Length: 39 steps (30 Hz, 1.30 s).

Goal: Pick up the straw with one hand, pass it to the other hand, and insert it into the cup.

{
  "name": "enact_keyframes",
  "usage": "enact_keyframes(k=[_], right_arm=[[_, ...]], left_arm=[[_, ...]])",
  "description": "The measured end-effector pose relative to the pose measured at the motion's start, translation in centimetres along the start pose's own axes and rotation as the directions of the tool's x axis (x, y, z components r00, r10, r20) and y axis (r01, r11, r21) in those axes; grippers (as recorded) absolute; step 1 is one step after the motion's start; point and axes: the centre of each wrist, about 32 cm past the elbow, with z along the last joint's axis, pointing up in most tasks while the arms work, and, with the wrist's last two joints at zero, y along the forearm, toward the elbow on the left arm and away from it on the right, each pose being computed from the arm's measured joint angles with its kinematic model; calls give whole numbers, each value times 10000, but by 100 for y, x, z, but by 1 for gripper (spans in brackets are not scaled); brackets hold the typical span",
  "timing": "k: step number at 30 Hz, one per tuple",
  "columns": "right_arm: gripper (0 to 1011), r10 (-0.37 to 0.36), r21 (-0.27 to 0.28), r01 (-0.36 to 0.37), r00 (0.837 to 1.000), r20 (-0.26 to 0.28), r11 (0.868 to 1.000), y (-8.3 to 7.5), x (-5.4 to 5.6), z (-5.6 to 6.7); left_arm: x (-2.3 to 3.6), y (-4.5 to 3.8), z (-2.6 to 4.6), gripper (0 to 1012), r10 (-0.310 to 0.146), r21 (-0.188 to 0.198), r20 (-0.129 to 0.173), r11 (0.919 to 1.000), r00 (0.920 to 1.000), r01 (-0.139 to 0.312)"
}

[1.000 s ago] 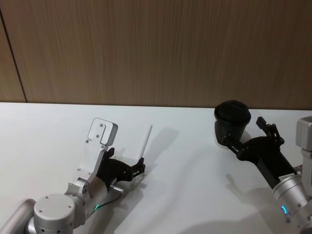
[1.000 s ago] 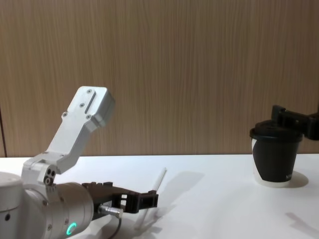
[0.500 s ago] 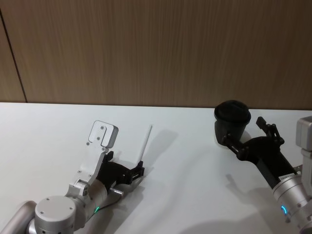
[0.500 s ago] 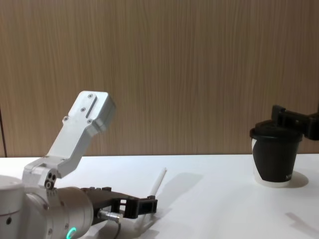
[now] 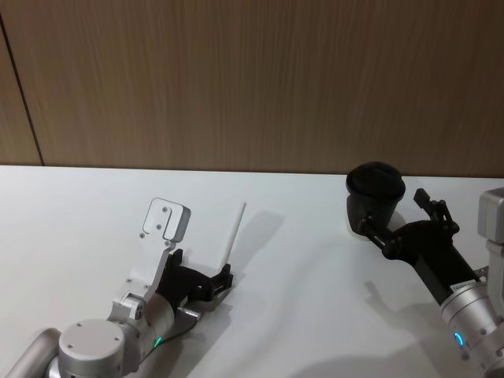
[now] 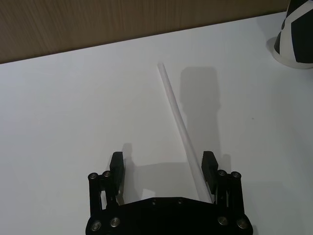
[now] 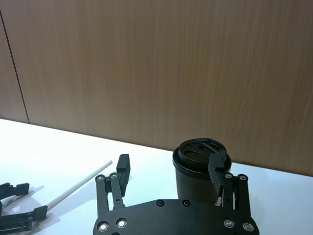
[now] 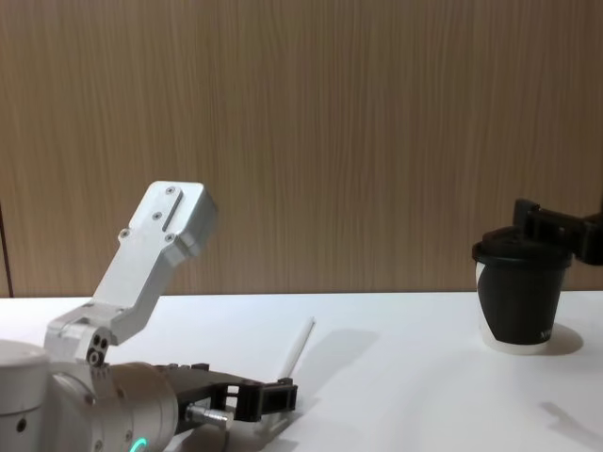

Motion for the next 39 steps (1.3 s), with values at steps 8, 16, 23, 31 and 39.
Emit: enact_keyframes(k=[8,16,23,31,39], right_arm=[[1001,0,1,0,10000,0,10000,0,0,0],[1001,0,0,0,10000,0,10000,0,0,0],[1001,0,0,0,10000,0,10000,0,0,0],[1001,-1,0,1,10000,0,10000,0,0,0],[1001,0,0,0,10000,0,10000,0,0,0]], left_arm=[[-10,0,-7,1003,38,35,-50,10000,10000,-38],[-18,0,-11,934,44,62,-77,10000,10000,-44],[-20,0,-12,886,57,71,-87,10000,9999,-57],[-21,0,-13,839,72,80,-95,9999,9999,-71],[-23,0,-14,794,73,87,-97,9999,9999,-72]])
